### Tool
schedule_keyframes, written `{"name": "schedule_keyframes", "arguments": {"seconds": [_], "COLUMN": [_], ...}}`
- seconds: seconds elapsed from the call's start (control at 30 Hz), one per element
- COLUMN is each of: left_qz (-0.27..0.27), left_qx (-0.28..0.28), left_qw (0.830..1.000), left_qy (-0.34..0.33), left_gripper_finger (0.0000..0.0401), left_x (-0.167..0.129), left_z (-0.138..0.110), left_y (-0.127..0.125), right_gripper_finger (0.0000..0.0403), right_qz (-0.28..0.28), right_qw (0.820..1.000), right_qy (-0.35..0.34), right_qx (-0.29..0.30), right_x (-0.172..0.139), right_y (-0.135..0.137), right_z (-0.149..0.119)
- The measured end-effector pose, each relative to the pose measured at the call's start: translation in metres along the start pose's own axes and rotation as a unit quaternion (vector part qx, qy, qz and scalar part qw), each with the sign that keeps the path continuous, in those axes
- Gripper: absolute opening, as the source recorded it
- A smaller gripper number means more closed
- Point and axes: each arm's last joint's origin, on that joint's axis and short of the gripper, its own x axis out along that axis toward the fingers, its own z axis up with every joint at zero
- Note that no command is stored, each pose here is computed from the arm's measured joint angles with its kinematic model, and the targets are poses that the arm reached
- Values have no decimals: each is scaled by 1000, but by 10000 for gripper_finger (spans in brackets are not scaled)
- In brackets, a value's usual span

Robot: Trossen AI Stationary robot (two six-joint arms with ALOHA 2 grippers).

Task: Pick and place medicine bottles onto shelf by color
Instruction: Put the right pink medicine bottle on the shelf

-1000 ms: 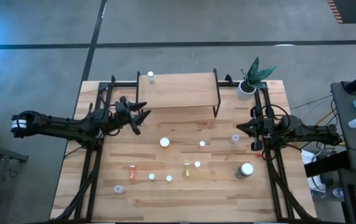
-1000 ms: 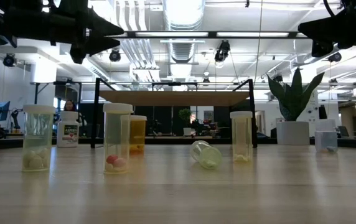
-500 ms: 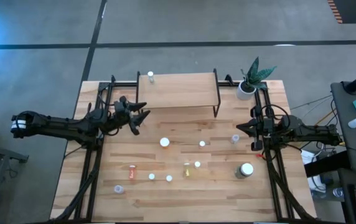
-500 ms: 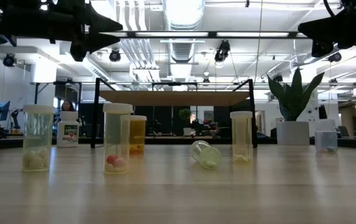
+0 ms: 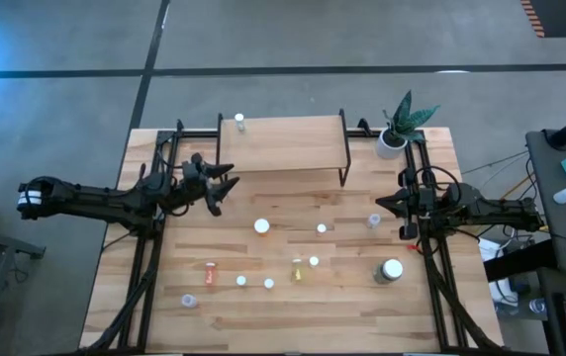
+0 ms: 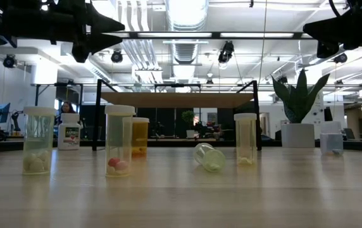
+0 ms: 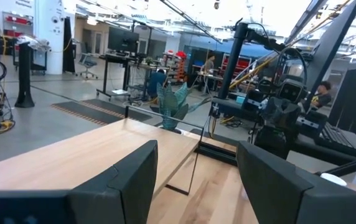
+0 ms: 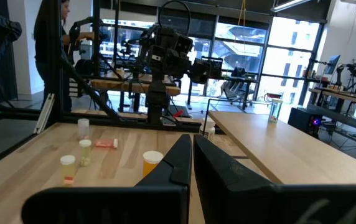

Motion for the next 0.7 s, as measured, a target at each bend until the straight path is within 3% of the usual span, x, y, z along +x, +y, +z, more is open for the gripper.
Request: {"name": "schedule_keyframes", "arguments": {"seconds": [0.23, 0.7], "left_qz": [-60, -63], "left_qx": [6, 2], "left_qw": [998, 998], "left_qy": [28, 27], "left_gripper_finger": [203, 203], "left_x": [-5, -8], "left_z": [-1, -2], "left_y": [-2, -1], "right_gripper_finger": [9, 9], "right_qz": [0, 0], "right_qw": [1000, 1000], "right_qy": [0, 0], "right_qx": [0, 0], "right_x": [0, 0], "right_y": [0, 0], "right_z": [0, 0]}}
